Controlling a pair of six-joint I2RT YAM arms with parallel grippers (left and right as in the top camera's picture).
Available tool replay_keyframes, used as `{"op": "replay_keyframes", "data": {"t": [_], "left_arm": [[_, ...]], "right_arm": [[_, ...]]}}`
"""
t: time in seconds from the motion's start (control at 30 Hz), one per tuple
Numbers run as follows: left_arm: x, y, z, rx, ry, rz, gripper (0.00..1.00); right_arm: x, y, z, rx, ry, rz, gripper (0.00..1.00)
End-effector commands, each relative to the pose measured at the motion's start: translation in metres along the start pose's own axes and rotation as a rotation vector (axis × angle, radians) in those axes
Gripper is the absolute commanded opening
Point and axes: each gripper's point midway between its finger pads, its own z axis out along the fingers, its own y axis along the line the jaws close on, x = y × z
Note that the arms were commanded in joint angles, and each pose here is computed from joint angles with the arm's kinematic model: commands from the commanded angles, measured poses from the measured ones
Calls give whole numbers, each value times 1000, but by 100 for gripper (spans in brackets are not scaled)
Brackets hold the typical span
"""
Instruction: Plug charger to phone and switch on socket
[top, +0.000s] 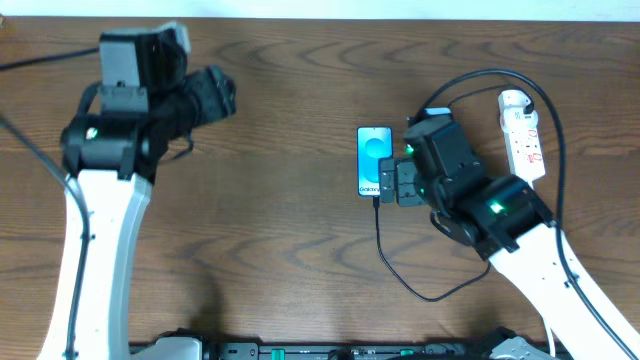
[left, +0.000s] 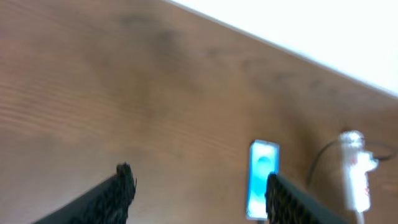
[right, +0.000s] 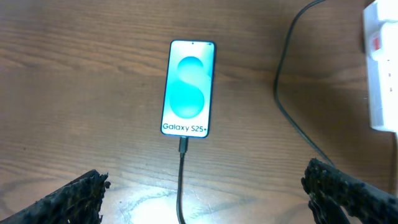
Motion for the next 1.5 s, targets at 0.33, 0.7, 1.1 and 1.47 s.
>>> {"op": "replay_keyframes", "data": {"t": [0.33, 0.7, 1.1, 1.47], "left_arm": [[63, 64, -48, -343, 182, 14, 66], [94, 68, -87, -347, 261, 145, 62], [109, 70, -166, -335, -27, 170, 77], [150, 85, -174, -341, -5, 170, 96]], "right_arm": [[-11, 13, 20, -31, -6, 25, 99], [-17, 19, 20, -60, -28, 32, 99], [-18, 32, 25, -120, -16, 32, 70], [11, 26, 77, -23, 143, 48, 2]]}}
